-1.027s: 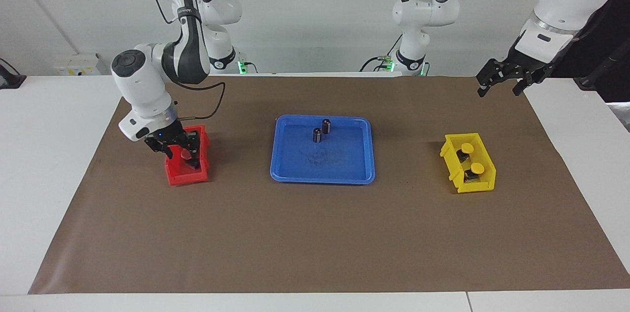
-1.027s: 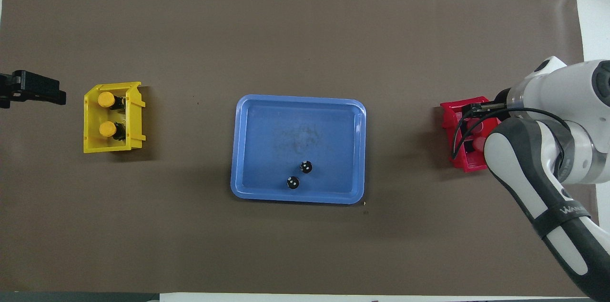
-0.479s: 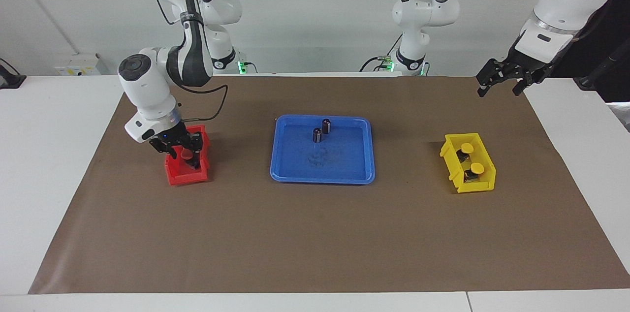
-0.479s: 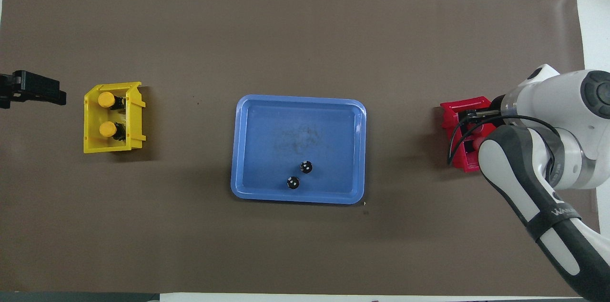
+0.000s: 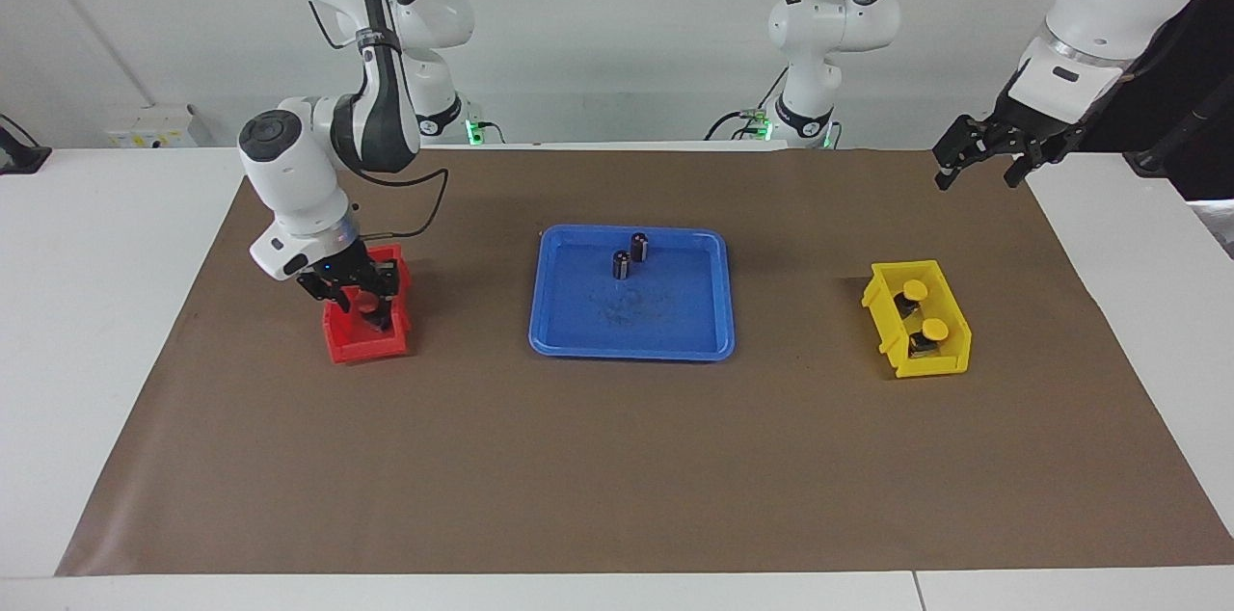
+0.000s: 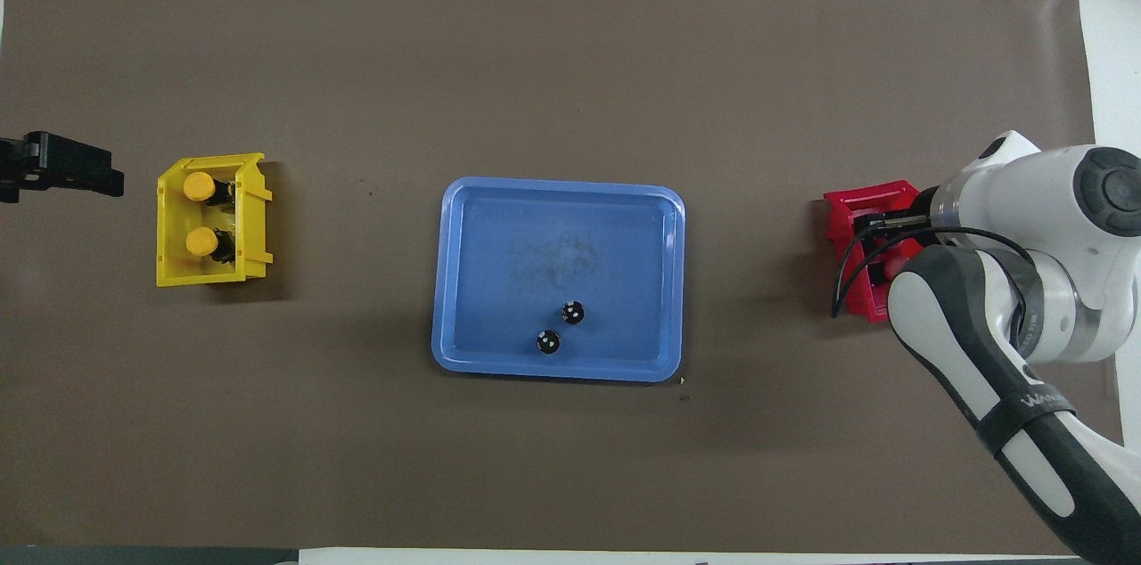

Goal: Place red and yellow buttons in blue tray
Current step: 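Reach the right gripper into the red holder and grasp a red button, then carry the red button over the blue tray and release it with the right gripper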

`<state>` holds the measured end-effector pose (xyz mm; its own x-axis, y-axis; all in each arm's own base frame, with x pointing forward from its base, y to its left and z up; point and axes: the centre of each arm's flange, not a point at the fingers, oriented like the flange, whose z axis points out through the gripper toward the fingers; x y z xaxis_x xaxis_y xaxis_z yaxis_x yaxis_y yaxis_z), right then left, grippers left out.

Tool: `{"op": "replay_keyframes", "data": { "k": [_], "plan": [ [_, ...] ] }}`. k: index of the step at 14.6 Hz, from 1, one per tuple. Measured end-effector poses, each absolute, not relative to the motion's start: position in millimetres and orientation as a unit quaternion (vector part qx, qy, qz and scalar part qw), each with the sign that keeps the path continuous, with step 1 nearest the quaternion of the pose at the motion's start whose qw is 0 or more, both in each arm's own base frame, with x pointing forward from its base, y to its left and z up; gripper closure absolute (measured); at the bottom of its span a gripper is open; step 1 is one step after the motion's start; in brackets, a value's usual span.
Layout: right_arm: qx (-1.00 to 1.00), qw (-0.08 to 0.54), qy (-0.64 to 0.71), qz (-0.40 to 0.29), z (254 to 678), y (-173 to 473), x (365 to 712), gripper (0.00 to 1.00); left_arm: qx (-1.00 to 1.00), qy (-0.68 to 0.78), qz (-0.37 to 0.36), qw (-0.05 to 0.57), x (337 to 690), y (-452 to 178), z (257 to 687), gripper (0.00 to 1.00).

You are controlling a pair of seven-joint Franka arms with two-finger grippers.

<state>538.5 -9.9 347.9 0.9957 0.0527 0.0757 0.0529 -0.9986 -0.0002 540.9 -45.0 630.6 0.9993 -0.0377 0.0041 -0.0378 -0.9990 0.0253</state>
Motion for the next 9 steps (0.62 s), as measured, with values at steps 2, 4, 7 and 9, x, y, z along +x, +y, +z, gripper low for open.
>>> {"op": "replay_keyframes", "data": {
  "k": [2,4,7,9],
  "plan": [
    [-0.999,0.001,-0.033,-0.037,346,-10,536,0.41,1.0,-0.019,0.002,0.013,541,-45,631,0.0],
    [-0.999,0.001,-0.035,-0.037,346,-10,536,0.58,1.0,-0.019,0.002,0.013,541,-45,631,0.0],
    [-0.999,0.001,-0.037,-0.032,348,-10,536,0.59,1.0,-0.019,0.002,0.013,541,-45,631,0.0],
    [-0.999,0.002,-0.042,-0.02,364,-7,542,0.59,1.0,-0.019,0.002,0.013,541,-45,631,0.0]
  ]
}}
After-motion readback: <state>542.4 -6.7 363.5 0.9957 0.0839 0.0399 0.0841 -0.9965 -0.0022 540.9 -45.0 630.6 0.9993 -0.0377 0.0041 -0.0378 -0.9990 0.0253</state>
